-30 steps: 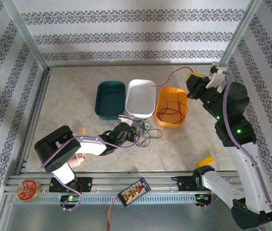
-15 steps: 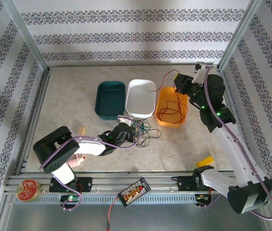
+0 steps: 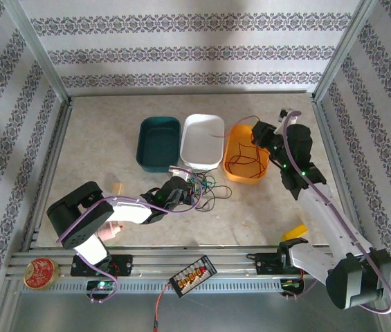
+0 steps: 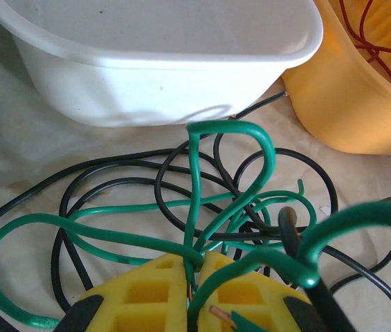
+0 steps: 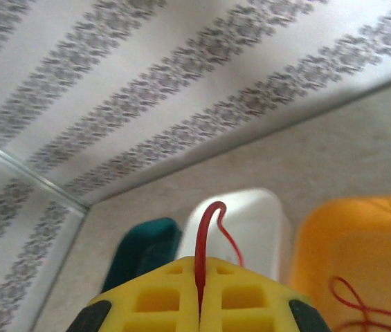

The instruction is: Untangle the cables

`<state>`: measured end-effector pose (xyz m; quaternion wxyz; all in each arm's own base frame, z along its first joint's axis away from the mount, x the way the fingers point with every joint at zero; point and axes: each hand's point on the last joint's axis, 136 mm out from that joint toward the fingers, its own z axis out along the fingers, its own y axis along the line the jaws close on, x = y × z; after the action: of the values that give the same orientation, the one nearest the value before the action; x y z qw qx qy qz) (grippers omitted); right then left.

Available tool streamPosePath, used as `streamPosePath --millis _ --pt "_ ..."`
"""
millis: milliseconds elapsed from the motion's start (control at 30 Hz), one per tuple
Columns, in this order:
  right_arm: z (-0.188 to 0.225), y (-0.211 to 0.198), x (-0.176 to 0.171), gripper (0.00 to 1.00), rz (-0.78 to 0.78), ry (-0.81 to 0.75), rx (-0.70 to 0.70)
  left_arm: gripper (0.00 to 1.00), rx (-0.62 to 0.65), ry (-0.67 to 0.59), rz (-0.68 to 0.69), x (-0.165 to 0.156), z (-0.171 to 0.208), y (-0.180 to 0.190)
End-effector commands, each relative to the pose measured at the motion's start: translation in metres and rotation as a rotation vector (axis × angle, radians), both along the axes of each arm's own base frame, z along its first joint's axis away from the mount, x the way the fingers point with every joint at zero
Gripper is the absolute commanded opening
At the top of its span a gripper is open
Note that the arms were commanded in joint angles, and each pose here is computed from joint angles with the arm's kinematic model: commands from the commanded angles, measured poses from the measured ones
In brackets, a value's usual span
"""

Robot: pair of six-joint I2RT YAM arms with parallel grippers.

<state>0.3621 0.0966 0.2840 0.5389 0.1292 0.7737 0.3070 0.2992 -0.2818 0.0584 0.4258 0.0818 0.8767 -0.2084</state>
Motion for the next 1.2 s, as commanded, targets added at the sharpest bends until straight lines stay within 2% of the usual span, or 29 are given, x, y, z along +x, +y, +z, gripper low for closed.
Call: streamPosePath --millis 0,200,333,600,833,1167 --pt "-0.005 -0.032 -0.010 0.00 -0.142 -0.018 -0.040 0.02 0.042 0.036 0.002 -0.006 -0.009 0.005" --pt "-0.024 -0.066 -0.035 0.00 -0.274 0.019 -0.110 0.02 0.044 0.043 -0.008 -0.006 -0.011 0.002" --pt "-0.031 -0.073 -0.041 0.00 -0.284 0.042 -0.102 0.02 0.049 0.046 -0.018 -0.006 -0.011 -0.001" --pt "-0.032 -0.074 -0.037 0.00 -0.281 0.080 -0.121 0.02 0.052 0.051 -0.023 -0.006 -0.012 -0.003" --pt "-0.065 -0.057 -0.025 0.00 -0.230 0.182 -0.083 0.02 0.051 0.051 -0.014 -0.005 -0.013 -0.001" --pt "-0.107 -0.040 -0.013 0.00 -0.202 0.288 -0.104 0.02 0.053 0.051 -0.017 -0.006 -0.013 -0.002"
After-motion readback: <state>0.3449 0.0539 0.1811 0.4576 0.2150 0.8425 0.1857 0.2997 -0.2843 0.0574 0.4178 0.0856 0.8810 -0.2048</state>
